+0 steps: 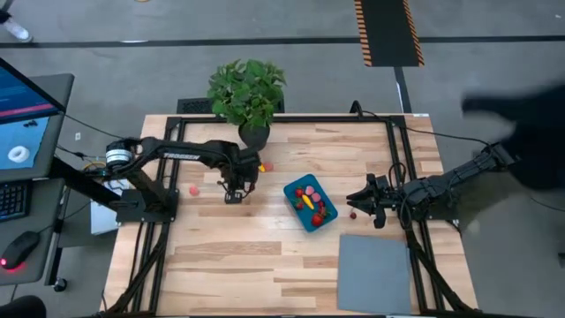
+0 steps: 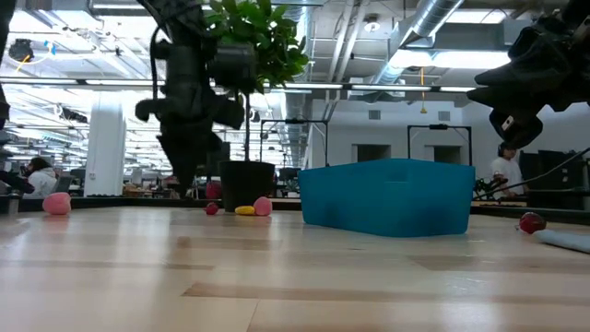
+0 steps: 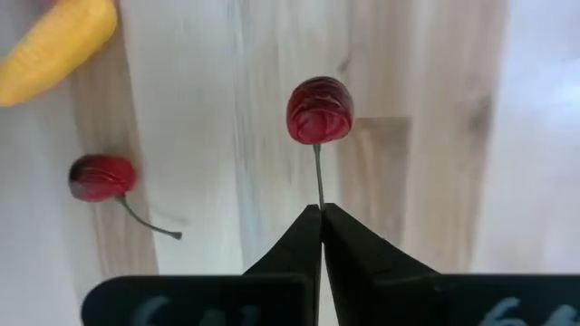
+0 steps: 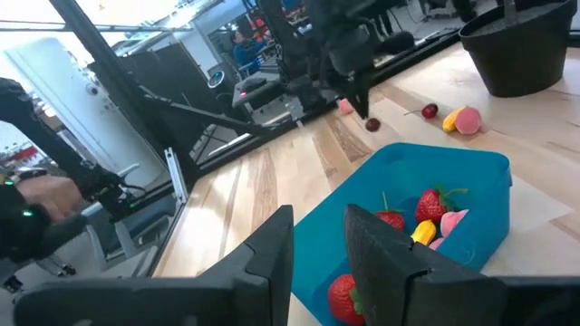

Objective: Pick and placing Produce into tupperware
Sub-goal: Put the middle cherry into the blue bin

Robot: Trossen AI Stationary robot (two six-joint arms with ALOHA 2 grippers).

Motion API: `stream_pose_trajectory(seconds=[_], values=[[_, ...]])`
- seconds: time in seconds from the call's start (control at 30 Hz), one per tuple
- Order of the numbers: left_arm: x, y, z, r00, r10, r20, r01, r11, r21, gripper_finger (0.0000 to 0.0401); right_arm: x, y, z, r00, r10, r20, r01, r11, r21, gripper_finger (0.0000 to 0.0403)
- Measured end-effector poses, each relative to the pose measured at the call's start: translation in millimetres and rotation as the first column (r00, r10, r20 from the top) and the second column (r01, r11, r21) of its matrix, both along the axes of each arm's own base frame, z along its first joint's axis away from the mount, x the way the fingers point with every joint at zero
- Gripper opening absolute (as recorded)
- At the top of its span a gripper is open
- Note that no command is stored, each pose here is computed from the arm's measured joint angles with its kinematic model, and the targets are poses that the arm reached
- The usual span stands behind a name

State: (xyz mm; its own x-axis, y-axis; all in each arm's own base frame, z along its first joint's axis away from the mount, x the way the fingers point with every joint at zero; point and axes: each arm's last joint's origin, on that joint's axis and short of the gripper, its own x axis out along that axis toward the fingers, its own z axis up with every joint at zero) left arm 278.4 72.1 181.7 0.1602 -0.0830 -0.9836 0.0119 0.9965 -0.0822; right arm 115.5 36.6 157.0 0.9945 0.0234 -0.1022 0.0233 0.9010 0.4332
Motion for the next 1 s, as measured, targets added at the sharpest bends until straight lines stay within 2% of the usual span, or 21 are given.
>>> stream_pose_trajectory(seconds=[0.07, 0.17, 0.3, 0.4, 0.47, 0.6, 0.8, 1.0], values=[[0, -9, 10, 0.999, 0.003, 0.046, -0.003, 1.0, 0.015, 0.0, 0, 0, 0, 1.0, 0.0, 0.0, 0.0, 1.0, 0.001, 0.0123], [5, -26, 30, 0.983, -0.019, 0.182, 0.012, 0.999, 0.039, 0.0, 0, 0, 0, 1.0, 0.0, 0.0, 0.0, 1.0, 0.0, 0.0123], [12, -50, 58, 0.913, -0.041, 0.406, 0.017, 0.998, 0.064, 0.0, 0, -1, 0, 1.0, -0.01, 0.0, 0.01, 1.0, 0.0, 0.0123], [20, -67, 77, 0.814, -0.065, 0.577, 0.033, 0.997, 0.065, 0.0, 0, -1, 0, 1.0, -0.01, 0.005, 0.01, 1.0, -0.013, 0.0123], [24, -77, 88, 0.741, -0.076, 0.667, 0.058, 0.997, 0.049, 0.0, 1, -1, 4, 0.999, -0.002, 0.039, 0.005, 0.997, -0.077, 0.0123], [24, -90, 99, 0.532, -0.063, 0.845, 0.124, 0.992, -0.004, 0.0, 0, -2, 17, 0.986, 0.008, 0.165, 0.022, 0.983, -0.18, 0.0123], [-4, -88, 86, 0.348, 0.05, 0.936, 0.106, 0.99, -0.092, 0.0, -2, -5, 26, 0.976, -0.008, 0.219, 0.062, 0.969, -0.239, 0.0123], [-40, -89, 59, 0.143, 0.145, 0.979, 0.118, 0.98, -0.163, 0.0, 0, -15, 26, 0.97, -0.122, 0.212, 0.178, 0.946, -0.269, 0.0123]])
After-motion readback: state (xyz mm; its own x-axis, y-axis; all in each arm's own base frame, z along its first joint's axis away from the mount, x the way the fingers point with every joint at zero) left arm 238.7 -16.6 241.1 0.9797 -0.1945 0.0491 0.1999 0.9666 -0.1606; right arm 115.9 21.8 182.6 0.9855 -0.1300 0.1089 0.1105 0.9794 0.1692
